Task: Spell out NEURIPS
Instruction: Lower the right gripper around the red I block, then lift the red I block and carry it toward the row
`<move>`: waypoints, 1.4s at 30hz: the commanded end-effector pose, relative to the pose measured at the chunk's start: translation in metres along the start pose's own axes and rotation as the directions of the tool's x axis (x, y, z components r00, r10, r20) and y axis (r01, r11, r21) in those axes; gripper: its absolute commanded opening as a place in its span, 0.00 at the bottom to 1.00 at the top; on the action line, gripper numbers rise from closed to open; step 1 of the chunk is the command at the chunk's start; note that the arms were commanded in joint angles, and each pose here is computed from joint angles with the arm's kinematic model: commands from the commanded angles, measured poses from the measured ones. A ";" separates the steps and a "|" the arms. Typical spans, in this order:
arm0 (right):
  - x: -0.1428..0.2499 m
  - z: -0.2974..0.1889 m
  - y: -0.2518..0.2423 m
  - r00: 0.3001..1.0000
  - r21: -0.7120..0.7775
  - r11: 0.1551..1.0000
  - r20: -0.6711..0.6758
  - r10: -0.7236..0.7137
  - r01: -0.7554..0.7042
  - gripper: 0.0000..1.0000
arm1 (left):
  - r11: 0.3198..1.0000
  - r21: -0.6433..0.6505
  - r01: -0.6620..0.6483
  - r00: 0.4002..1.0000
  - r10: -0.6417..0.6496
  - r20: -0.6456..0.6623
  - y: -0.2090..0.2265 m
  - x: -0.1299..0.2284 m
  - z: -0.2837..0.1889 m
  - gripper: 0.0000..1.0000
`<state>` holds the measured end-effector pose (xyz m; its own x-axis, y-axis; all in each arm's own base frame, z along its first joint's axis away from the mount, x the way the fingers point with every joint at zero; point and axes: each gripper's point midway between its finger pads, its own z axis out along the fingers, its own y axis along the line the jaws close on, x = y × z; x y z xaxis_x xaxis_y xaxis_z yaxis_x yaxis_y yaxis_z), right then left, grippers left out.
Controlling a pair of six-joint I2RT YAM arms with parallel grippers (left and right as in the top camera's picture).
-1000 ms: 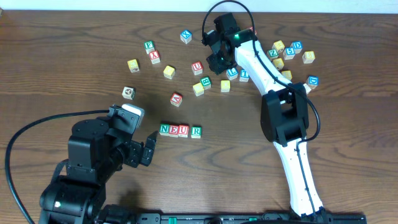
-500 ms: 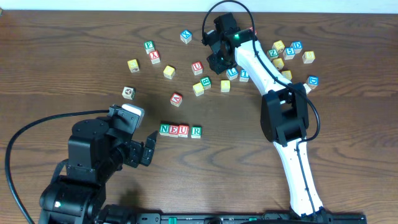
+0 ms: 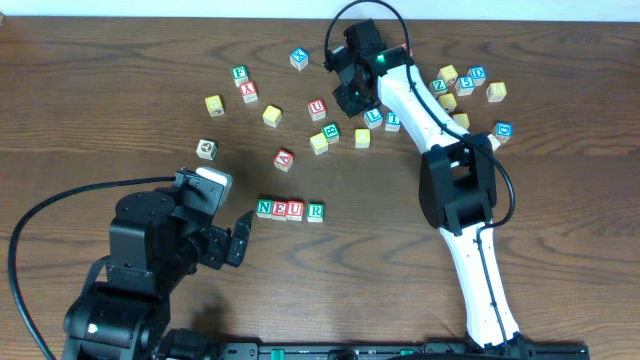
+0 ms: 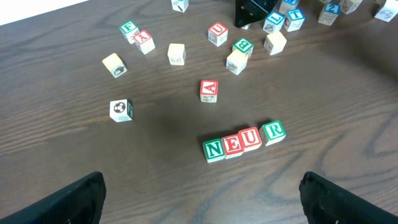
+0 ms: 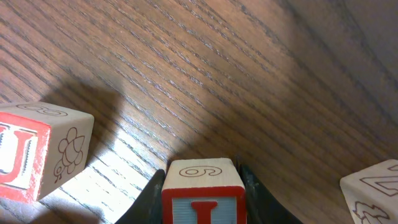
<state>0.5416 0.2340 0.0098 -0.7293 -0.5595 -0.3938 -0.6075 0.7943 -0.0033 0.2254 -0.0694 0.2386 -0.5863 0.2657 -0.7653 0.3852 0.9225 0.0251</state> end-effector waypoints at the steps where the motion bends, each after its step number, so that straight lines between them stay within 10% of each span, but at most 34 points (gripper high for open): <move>1: -0.008 -0.005 0.004 1.000 0.002 1.000 0.019 -0.014 0.014 0.21 | 1.000 -0.001 -0.005 1.000 0.005 0.019 0.001 -0.006 -0.004 0.98; 12: -0.022 -0.045 -0.006 0.999 0.091 0.996 0.046 -0.024 0.020 0.16 | 1.000 -0.001 -0.005 1.000 0.005 0.019 0.001 -0.006 -0.004 0.98; 24: -0.034 -0.212 0.012 0.966 0.065 0.977 0.177 0.187 -0.201 0.01 | 1.000 -0.001 -0.005 1.000 0.005 0.019 0.001 -0.006 -0.004 0.97; 42: 0.067 -0.248 0.086 0.915 0.070 0.935 -0.190 0.355 -0.349 0.01 | 1.000 -0.001 -0.005 1.000 0.005 0.019 0.001 -0.006 -0.004 0.97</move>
<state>0.3773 0.1886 0.2231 -0.9348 -0.2763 -0.2232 -0.3012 0.9496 0.0862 0.2253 -0.0694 0.2385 -0.5866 0.2657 -0.7651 0.3852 0.9225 0.0251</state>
